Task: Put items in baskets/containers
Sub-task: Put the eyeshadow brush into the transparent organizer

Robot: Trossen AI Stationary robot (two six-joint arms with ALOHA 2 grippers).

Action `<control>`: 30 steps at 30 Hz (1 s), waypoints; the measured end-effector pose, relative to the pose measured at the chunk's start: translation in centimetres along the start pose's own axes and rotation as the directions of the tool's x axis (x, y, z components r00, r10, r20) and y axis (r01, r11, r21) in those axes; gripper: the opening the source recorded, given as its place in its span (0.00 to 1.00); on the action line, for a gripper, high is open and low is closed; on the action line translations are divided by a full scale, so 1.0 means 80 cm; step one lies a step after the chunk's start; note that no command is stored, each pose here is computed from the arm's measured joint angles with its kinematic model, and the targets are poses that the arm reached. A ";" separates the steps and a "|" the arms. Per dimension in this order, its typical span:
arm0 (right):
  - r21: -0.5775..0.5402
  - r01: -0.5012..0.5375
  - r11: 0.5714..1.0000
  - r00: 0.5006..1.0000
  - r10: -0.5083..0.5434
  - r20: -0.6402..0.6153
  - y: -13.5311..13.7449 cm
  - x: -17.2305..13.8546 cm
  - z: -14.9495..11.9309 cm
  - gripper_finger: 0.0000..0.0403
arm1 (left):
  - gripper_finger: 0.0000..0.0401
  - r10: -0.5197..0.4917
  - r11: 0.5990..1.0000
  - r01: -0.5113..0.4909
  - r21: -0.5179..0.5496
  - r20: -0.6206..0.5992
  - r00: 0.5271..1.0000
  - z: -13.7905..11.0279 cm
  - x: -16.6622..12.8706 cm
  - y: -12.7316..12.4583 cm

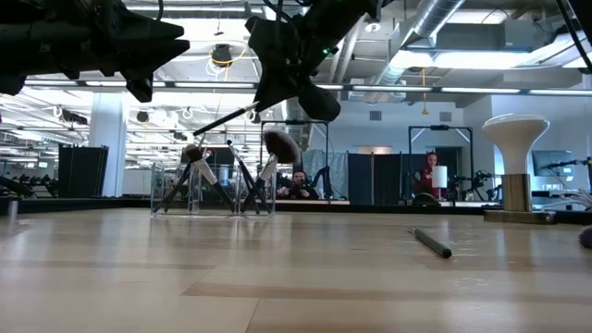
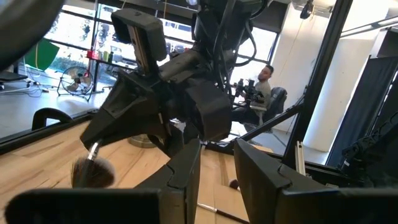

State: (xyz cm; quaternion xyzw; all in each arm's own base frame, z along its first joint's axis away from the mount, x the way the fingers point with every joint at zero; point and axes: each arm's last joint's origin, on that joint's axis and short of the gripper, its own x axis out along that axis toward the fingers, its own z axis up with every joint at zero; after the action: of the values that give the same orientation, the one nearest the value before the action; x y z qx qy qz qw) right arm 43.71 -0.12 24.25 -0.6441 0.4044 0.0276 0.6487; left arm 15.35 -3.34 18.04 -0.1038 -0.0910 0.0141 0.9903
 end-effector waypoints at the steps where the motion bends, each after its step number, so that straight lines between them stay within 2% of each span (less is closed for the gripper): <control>1: 0.000 -0.002 1.000 1.000 0.002 0.011 0.000 0.000 0.000 0.02 | 0.24 0.000 1.000 0.000 0.000 0.000 1.000 0.000 0.000 0.000; 5: 0.006 -0.003 1.000 1.000 0.003 0.002 0.000 0.002 -0.004 0.03 | 0.24 0.000 1.000 0.000 0.000 0.000 1.000 0.000 0.000 0.000; 11: -0.023 -0.004 1.000 0.995 0.002 -0.103 0.000 0.011 -0.021 0.02 | 0.24 0.000 1.000 0.000 0.000 0.000 1.000 0.000 0.000 0.000; 15: -0.119 -0.029 0.992 0.995 0.018 -0.093 0.005 0.014 -0.022 0.03 | 0.24 0.000 1.000 0.000 0.000 0.000 1.000 0.000 0.000 0.000; 21: -0.172 -0.004 0.985 0.997 -0.009 -0.072 0.005 0.007 -0.008 0.02 | 0.24 0.000 1.000 0.000 0.000 0.000 1.000 0.000 0.000 0.000; 26: -0.145 0.052 0.988 0.997 -0.060 -0.048 -0.002 0.006 -0.005 0.03 | 0.24 0.000 1.000 0.000 0.000 0.000 1.000 0.000 0.000 0.000; 30: -0.135 0.035 0.990 0.998 -0.042 -0.048 -0.001 0.009 -0.011 0.03 | 0.24 0.000 1.000 0.000 0.000 0.000 1.000 0.000 0.000 0.000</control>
State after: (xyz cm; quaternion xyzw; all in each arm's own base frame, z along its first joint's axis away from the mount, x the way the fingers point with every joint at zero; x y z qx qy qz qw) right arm 43.82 -1.24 24.08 -0.6943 0.4056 0.0258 0.5939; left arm 15.36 -3.35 18.05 -0.1040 -0.0912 0.0139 0.9903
